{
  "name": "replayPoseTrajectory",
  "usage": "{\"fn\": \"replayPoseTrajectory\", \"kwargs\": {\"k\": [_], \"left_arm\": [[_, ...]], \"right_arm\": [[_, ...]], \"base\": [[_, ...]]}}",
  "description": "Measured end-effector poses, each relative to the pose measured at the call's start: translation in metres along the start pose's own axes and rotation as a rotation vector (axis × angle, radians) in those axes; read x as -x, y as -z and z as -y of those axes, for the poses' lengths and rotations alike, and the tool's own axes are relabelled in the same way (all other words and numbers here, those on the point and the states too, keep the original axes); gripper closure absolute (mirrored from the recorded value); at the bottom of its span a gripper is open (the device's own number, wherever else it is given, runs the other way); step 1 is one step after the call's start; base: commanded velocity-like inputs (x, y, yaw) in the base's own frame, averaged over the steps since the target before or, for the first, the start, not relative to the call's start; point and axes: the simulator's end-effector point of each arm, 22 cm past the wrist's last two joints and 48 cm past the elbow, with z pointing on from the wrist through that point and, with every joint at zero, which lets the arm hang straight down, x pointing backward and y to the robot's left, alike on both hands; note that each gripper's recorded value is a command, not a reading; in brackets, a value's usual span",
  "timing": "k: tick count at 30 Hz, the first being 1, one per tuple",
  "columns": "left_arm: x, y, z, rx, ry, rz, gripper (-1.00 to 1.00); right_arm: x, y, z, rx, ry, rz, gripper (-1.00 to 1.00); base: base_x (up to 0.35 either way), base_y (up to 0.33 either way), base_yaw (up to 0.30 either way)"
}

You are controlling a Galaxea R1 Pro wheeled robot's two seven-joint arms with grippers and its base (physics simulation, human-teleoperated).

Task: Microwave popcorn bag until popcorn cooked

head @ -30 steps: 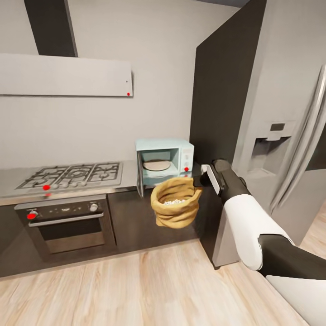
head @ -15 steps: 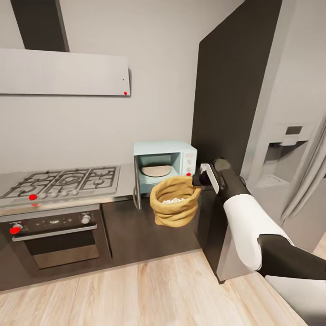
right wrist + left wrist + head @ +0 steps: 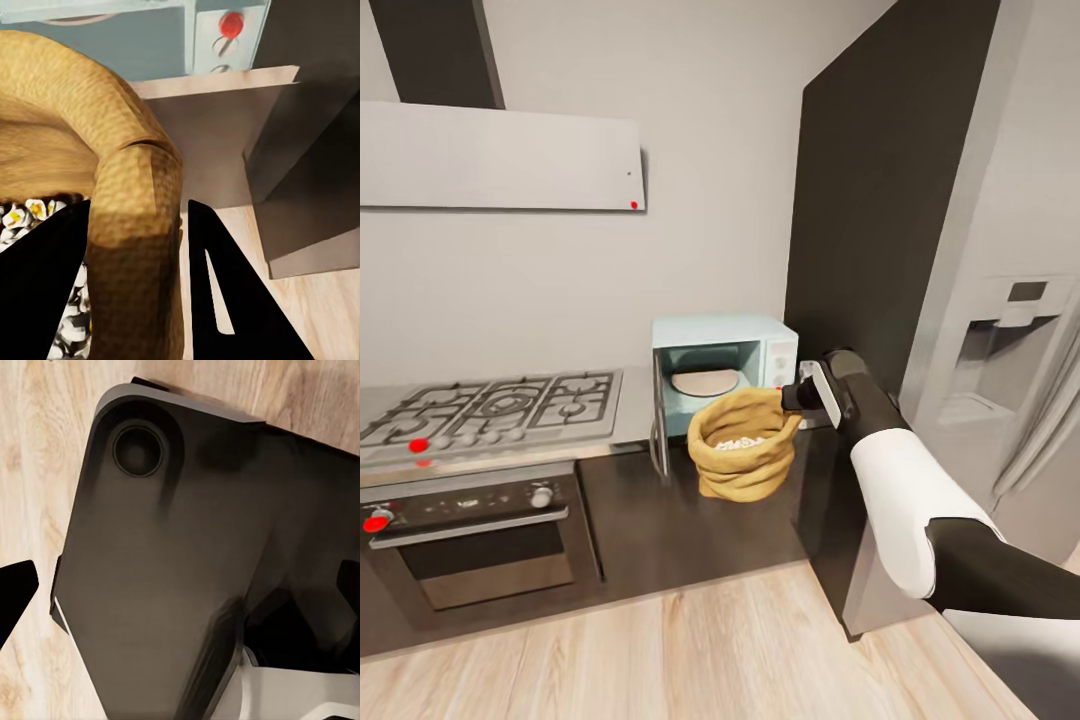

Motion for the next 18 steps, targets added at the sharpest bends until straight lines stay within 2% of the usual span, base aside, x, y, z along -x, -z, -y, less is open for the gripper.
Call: {"fn": "replayPoseTrajectory", "kwargs": {"k": [18], "left_arm": [[0.0002, 0.0001, 0.0001, 0.0, -0.001, 0.001, -1.0]], "right_arm": [[0.0, 0.0005, -0.0009, -0.001, 0.001, 0.0, 1.0]], "base": [[0.308, 0.0, 0.0]]}}
